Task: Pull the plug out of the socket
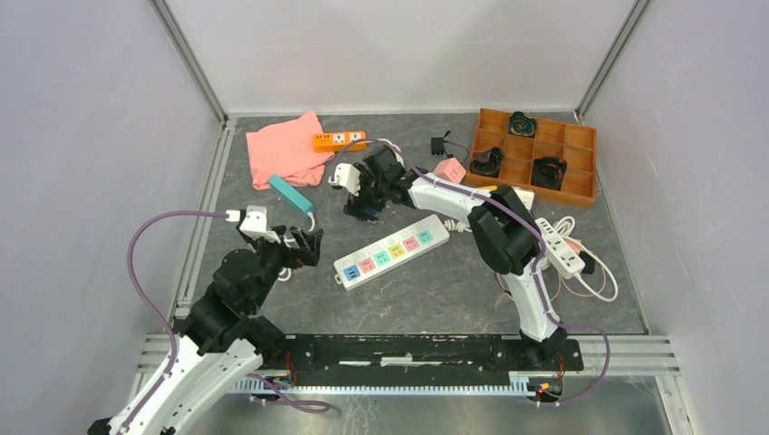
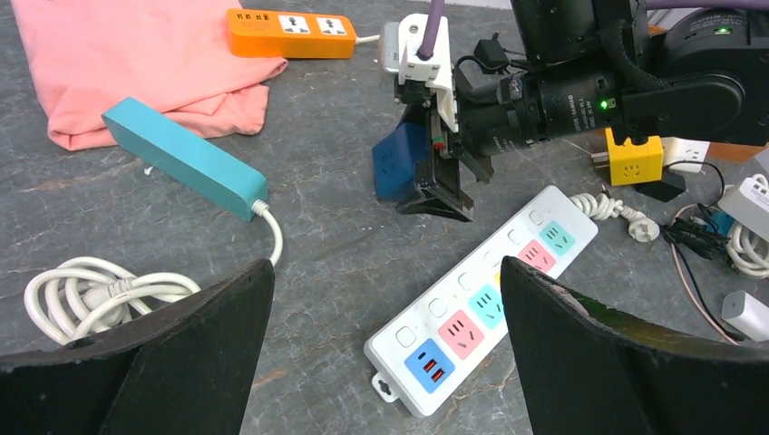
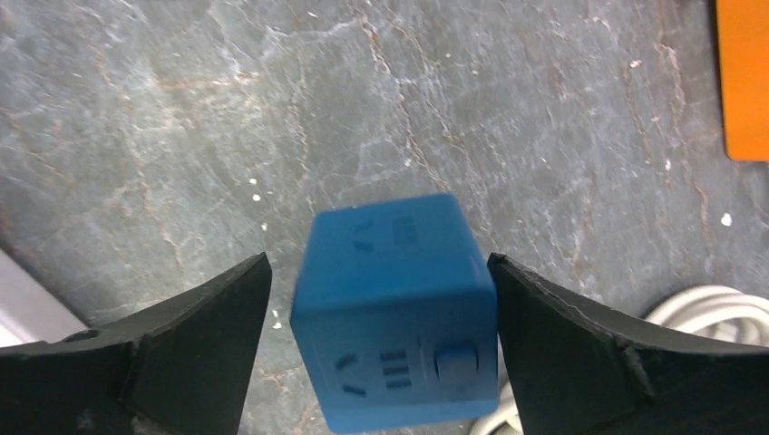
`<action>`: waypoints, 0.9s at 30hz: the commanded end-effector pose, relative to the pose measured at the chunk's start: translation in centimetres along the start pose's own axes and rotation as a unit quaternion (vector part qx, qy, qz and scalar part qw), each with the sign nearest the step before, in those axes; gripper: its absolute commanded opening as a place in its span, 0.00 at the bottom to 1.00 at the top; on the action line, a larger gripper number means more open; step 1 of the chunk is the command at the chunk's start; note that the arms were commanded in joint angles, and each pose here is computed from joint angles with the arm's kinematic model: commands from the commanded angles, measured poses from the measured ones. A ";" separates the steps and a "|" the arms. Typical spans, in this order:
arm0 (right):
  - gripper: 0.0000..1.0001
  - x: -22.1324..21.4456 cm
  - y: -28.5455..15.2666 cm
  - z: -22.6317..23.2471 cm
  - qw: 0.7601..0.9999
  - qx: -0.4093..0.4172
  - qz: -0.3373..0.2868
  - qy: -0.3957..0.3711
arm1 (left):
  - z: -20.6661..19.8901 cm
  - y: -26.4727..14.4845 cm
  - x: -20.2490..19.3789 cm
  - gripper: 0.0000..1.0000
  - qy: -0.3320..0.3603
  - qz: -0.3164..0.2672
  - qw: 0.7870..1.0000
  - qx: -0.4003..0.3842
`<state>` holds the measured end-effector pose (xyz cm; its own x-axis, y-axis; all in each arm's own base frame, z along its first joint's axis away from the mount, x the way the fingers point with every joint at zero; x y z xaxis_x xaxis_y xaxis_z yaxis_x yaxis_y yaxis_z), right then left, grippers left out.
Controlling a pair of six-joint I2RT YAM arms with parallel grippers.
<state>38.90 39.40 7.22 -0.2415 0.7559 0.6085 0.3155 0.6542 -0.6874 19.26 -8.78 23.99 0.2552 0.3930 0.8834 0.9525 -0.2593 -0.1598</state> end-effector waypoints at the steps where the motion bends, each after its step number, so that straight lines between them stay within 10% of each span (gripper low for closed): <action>1: 0.98 5.8 -3.0 -1.8 0.996 -0.011 -0.087 -0.003 | 0.2 0.0 0.9 1.00 0.009 -0.023 1.000 0.006; 15: 0.98 10.3 -14.4 -2.6 0.984 -0.035 -0.166 -0.058 | 0.1 -0.1 1.1 1.00 0.006 -0.026 1.000 0.001; 27: 0.98 4.0 -28.5 -2.0 0.963 -0.171 -0.190 -0.086 | -1.4 -0.7 2.0 1.00 -0.029 -0.026 0.999 -0.032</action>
<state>31.25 27.42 26.33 -0.4751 0.5283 0.7037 0.3801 0.8445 -0.3773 19.13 -8.58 24.41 0.2377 0.4057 0.8826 0.9565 -0.2561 -0.1398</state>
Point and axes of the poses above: each gripper's point midway between its finger pads, its own y axis out along the fingers, its own z axis along the line the jaws close on, x = y × z, the point moved 2 cm from there along -y, back along the fingers, and after that the axes turned 13 degrees about -y, right-handed, at the moved point
